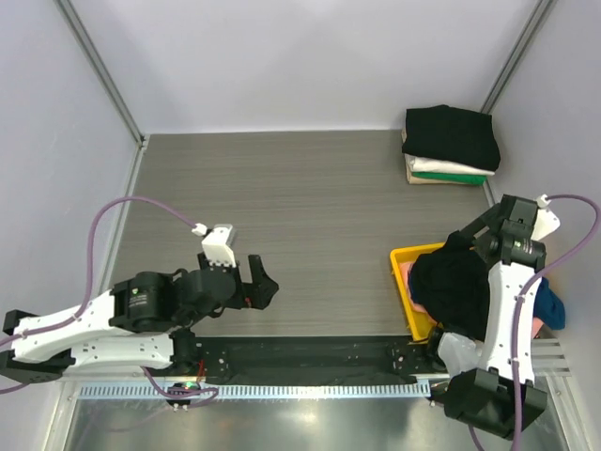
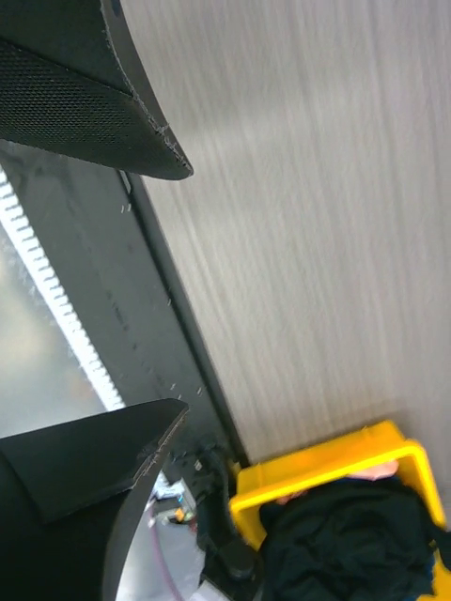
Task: Fold and stack the t-shirts
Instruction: Grab the tshirt from the pile
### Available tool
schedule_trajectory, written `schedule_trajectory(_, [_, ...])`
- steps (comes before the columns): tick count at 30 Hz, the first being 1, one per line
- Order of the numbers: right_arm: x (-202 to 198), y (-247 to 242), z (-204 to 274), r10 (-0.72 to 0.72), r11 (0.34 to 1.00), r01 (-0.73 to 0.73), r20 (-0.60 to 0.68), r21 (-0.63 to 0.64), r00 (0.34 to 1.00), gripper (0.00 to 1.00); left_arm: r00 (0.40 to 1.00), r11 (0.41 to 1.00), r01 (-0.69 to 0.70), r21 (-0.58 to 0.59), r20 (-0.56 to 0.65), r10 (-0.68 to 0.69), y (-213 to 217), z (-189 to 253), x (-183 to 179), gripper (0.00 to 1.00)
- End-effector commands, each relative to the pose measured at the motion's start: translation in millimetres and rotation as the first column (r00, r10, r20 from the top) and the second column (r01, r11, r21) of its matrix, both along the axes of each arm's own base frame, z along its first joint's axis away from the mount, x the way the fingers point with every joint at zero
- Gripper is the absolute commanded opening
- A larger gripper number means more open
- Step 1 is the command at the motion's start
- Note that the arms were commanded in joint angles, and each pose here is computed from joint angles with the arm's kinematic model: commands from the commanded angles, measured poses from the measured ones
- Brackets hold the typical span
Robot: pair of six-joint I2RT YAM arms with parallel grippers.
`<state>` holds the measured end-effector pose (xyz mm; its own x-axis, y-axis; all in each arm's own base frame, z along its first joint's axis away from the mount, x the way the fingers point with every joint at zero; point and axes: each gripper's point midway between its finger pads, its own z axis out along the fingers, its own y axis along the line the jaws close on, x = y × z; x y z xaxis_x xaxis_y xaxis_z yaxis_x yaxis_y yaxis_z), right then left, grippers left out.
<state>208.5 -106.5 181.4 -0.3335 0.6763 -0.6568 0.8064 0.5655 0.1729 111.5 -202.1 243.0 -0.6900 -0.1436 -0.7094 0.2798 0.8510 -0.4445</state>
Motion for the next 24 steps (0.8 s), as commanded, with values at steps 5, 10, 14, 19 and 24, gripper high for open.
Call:
schedule_trajectory(5, [-11,-63,8,-0.264,0.963,0.265,0.016,-0.052,0.964,1.00,0.988,0.995,-0.056,0.080,0.150,0.044,51,3,15,1.00])
schedule_trajectory(10, [-43,-98,-12,-0.482,0.873,0.476,-0.036,-0.104,0.876,1.00,0.985,0.993,-0.083,0.086,0.157,0.069,74,-19,14,1.00])
schedule_trajectory(14, [-64,-122,-26,-0.605,0.793,0.604,0.009,-0.079,0.796,1.00,0.984,0.998,-0.059,0.035,0.173,0.052,74,-14,12,1.00])
schedule_trajectory(19, [-72,-129,-49,-0.707,0.706,0.708,0.029,-0.023,0.707,0.99,0.982,0.997,-0.069,0.038,0.177,0.061,76,-16,13,1.00])
schedule_trajectory(24, [-68,-141,-62,-0.751,0.655,0.756,0.093,-0.018,0.653,0.97,0.985,0.990,-0.075,0.120,0.161,0.055,71,-26,14,1.00])
